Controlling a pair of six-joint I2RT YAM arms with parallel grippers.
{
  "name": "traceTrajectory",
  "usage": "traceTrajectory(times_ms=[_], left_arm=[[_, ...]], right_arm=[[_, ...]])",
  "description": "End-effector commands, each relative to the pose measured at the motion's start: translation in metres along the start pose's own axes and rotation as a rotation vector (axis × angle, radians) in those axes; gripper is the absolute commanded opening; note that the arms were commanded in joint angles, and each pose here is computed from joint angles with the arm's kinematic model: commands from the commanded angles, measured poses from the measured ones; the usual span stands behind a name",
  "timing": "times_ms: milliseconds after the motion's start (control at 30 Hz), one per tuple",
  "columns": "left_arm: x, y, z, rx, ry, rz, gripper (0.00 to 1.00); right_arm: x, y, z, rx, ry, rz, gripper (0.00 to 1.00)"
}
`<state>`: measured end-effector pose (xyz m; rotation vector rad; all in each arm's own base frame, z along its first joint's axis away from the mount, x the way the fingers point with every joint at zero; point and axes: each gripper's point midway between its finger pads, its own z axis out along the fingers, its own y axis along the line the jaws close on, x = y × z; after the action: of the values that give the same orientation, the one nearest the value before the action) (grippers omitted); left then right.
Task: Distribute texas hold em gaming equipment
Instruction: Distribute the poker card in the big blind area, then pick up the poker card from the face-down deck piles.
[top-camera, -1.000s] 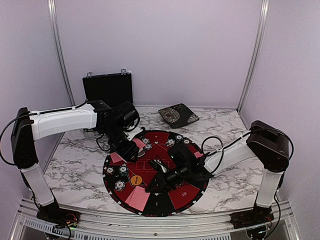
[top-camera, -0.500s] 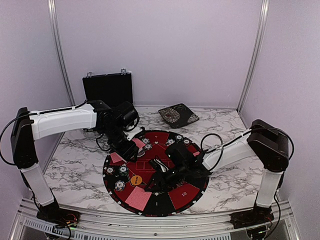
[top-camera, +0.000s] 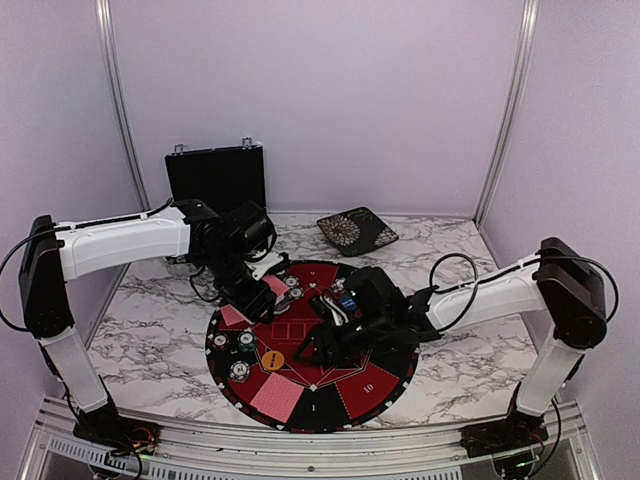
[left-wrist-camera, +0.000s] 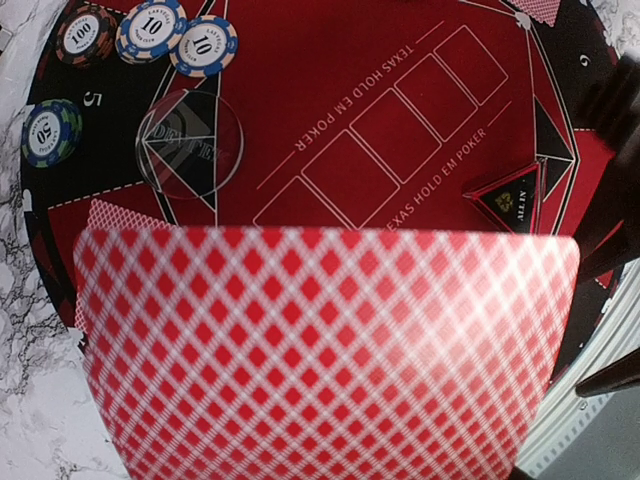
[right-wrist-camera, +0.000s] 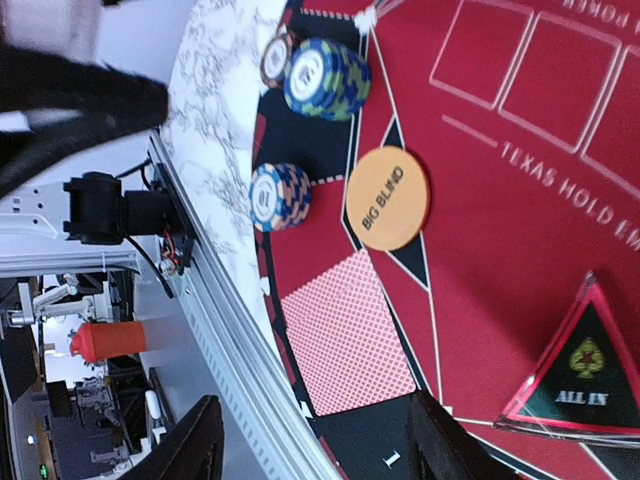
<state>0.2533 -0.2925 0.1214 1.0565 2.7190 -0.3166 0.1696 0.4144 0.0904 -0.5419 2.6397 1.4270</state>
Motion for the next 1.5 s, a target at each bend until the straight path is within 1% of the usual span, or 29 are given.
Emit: traceTrajectory(times_ms=[0,133,267,600,867,1467], left_arm=[[-0.004,-0.004,-0.014,0.026,-0.044,0.008,0.39],[-0.004,-0.006,-0.013,0.032,-0.042,0.005,0.39],[-0.002,-0.009,-0.013,0.037,-0.038,0.01,0.39],[-0.001,-0.018,-0.012,0.048,-0.034,0.023,0.39],[-0.002,-0.025,-0.011,0.054,-0.034,0.038,0.39],[-0.005,-0.036,-0.009,0.071,-0.032,0.058,0.39]], right_arm=[[-0.042,0.015,-0.034,-0.086,-0.164,0.003,0.61],[-0.072,0.028,-0.057,-0.193,-0.273,0.03,0.66],[-0.096,0.036,-0.066,-0.243,-0.329,0.031,0.71],[-0.114,0.041,-0.058,-0.321,-0.329,0.061,0.72],[-0.122,0.043,-0.051,-0.33,-0.32,0.065,0.73],[-0.126,0.046,-0.031,-0.356,-0.28,0.077,0.68]])
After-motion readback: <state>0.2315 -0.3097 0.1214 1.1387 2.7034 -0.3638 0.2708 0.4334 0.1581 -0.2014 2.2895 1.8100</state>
